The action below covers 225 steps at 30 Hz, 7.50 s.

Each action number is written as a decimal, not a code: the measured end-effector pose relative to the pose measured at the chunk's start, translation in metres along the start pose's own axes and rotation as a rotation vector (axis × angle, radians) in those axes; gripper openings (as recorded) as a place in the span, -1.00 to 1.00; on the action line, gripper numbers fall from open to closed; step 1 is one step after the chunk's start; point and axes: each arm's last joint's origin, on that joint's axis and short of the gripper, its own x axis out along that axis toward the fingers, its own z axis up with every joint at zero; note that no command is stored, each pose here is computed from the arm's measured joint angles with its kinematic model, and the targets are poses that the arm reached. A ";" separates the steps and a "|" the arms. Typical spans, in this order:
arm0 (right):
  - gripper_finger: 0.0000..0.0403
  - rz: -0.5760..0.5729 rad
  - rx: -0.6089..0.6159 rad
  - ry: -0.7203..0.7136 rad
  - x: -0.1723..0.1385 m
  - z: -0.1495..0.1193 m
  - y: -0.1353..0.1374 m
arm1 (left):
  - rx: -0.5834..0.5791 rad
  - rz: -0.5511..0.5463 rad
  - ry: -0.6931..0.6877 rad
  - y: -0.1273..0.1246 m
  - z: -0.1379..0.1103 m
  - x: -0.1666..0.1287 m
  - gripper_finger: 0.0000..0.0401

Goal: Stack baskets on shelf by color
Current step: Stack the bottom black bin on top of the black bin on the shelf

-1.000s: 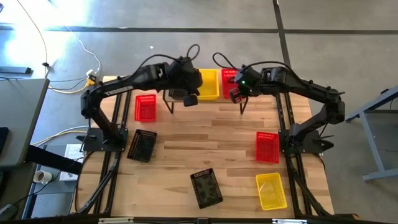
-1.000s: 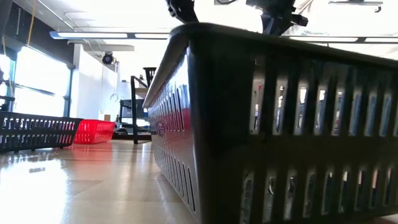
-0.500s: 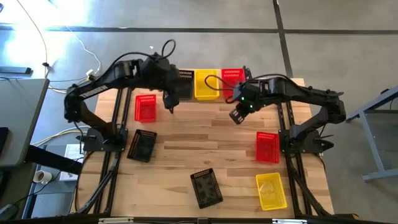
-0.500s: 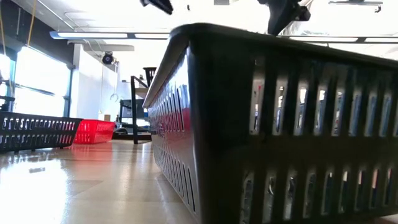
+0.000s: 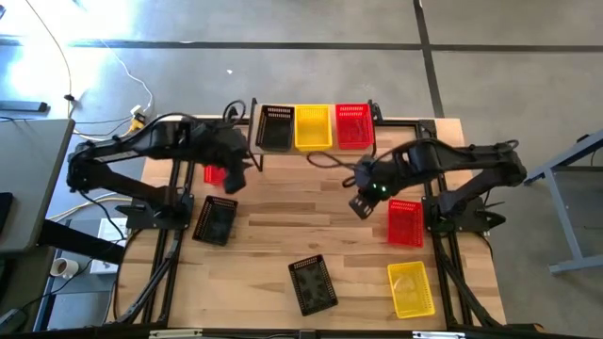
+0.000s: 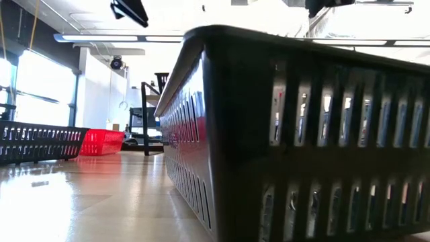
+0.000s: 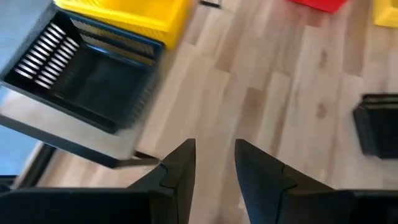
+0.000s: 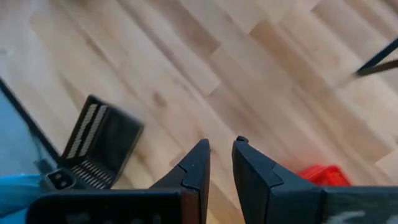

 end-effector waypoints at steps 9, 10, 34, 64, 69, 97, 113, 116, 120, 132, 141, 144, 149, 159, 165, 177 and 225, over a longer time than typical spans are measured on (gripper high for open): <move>-0.73 0.019 0.008 0.100 0.008 -0.041 0.035 | 0.054 -0.061 0.024 -0.020 -0.014 0.002 -0.49; -0.73 0.019 0.009 0.117 0.010 -0.046 0.039 | 0.058 -0.068 0.024 -0.022 -0.015 0.002 -0.49; -0.73 -0.157 -0.040 0.296 0.044 -0.143 0.088 | 0.051 -0.177 0.040 -0.057 -0.026 -0.006 -0.49; -0.42 0.017 0.135 0.075 0.146 -0.092 0.136 | -0.078 -0.289 0.132 -0.081 -0.029 0.001 -0.49; -0.35 -0.033 0.138 0.115 0.170 -0.093 0.137 | -0.045 -0.291 0.154 -0.083 -0.033 -0.001 -0.49; -0.92 -0.087 0.286 0.124 0.224 -0.066 0.128 | 0.065 -0.270 0.138 -0.099 -0.044 -0.009 -0.17; -0.99 -0.015 0.406 -0.269 0.178 -0.007 0.148 | 0.234 -0.280 0.117 -0.122 -0.055 -0.014 -0.18; -0.99 -0.019 0.396 -0.327 0.171 0.008 0.146 | 0.285 -0.270 0.121 -0.129 -0.056 -0.010 -0.18; -1.00 -0.018 0.390 -0.365 0.165 0.028 0.141 | 0.357 -0.250 0.143 -0.139 -0.059 0.000 -0.18; -1.00 -0.041 0.410 -0.385 0.168 0.060 0.121 | 0.480 -0.109 0.156 -0.161 -0.064 0.025 -0.18; -1.00 -0.009 0.425 -0.420 0.169 0.073 0.117 | 0.480 -0.119 0.139 -0.171 -0.064 0.033 -0.18; -1.00 -0.003 0.434 -0.434 0.169 0.076 0.117 | 0.477 -0.138 0.118 -0.175 -0.064 0.032 -0.18; -1.00 0.046 0.451 -0.465 0.167 0.080 0.120 | 0.481 -0.163 0.096 -0.180 -0.065 0.029 -0.18; -1.00 0.108 0.446 -0.500 0.165 0.085 0.126 | 0.492 -0.163 0.108 -0.180 -0.067 0.028 -0.18; -1.00 0.125 0.435 -0.541 0.151 0.087 0.126 | 0.499 -0.180 0.137 -0.180 -0.069 0.028 -0.18; -1.00 0.176 0.350 -0.609 0.116 0.088 0.142 | 0.487 -0.054 0.128 -0.170 -0.066 0.031 -0.18; -0.41 -0.071 -0.058 -0.756 -0.015 0.077 0.085 | 0.590 0.207 0.010 -0.122 -0.035 0.031 -1.00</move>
